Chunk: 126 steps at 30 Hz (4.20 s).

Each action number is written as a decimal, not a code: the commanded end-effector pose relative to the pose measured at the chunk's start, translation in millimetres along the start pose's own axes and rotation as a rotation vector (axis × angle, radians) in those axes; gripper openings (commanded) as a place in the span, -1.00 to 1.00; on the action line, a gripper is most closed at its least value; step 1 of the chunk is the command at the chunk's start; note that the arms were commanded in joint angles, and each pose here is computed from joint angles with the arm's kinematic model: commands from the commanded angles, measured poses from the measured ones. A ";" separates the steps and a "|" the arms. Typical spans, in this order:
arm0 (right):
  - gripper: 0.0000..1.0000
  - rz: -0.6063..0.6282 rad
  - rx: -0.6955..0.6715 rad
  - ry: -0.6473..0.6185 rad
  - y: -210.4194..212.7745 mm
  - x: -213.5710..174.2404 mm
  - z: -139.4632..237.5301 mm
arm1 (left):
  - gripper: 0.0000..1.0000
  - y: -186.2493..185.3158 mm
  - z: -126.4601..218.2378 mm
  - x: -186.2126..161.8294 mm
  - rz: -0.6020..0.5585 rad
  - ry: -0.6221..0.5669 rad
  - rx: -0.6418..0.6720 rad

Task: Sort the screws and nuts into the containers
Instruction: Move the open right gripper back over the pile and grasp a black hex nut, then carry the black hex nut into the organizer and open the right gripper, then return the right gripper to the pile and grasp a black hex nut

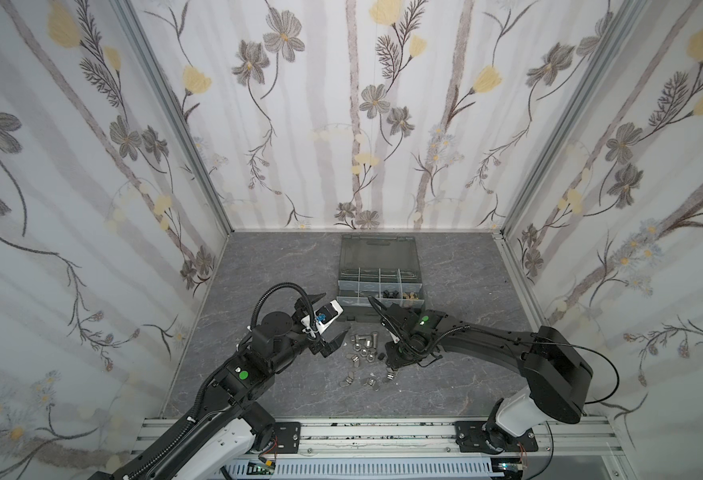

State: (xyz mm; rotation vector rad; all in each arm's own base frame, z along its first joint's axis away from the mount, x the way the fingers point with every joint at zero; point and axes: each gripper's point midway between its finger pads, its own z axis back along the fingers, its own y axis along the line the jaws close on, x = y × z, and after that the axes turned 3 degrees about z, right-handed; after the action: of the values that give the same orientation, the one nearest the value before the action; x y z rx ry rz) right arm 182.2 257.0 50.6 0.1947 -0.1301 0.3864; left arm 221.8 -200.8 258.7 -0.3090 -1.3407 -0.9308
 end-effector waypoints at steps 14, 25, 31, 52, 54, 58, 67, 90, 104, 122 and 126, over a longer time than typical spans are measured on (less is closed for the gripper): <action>-0.20 0.021 -0.046 0.091 -2.5 -20.0 -27.4 | 1.00 3.1 1.2 6.9 -0.019 -0.034 0.019; -0.34 0.007 -0.082 0.084 -10.1 -15.5 -33.2 | 1.00 2.9 2.1 6.7 -0.016 -0.040 0.020; -0.42 -0.003 -0.088 0.101 -15.6 -18.4 -38.6 | 1.00 2.8 2.7 8.5 -0.016 -0.044 0.018; -0.61 -0.062 0.013 -0.113 -37.5 85.9 56.5 | 1.00 2.4 4.1 12.3 -0.016 -0.059 0.017; -0.60 -0.048 0.010 -0.149 -43.0 106.4 65.4 | 1.00 1.7 4.1 12.3 -0.013 -0.065 0.015; -0.60 -0.025 -0.038 -0.204 -58.8 143.4 74.1 | 1.00 1.5 4.5 11.5 -0.011 -0.061 0.014; -0.59 0.019 -0.114 -0.225 -86.9 204.0 45.8 | 1.00 1.0 5.4 10.8 -0.009 -0.058 0.012; -0.42 0.079 -0.162 -0.150 -90.2 216.4 16.6 | 1.00 4.7 9.1 4.6 -0.023 -0.054 0.049; -0.23 0.065 -0.077 -0.086 -51.4 83.2 45.4 | 1.00 5.0 7.1 9.4 -0.025 -0.051 0.039; -0.04 -0.024 0.032 0.021 1.1 15.9 -13.6 | 1.00 3.9 9.5 10.2 -0.021 -0.063 0.037; -0.01 0.014 0.010 0.067 0.2 10.5 -27.8 | 1.00 4.1 9.7 9.9 -0.020 -0.059 0.037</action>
State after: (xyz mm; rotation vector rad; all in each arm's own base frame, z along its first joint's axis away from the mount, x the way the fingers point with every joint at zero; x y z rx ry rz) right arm 194.2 263.5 28.4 0.1924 -0.0684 0.3802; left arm 217.2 -195.4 265.8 -0.2990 -1.3961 -0.9183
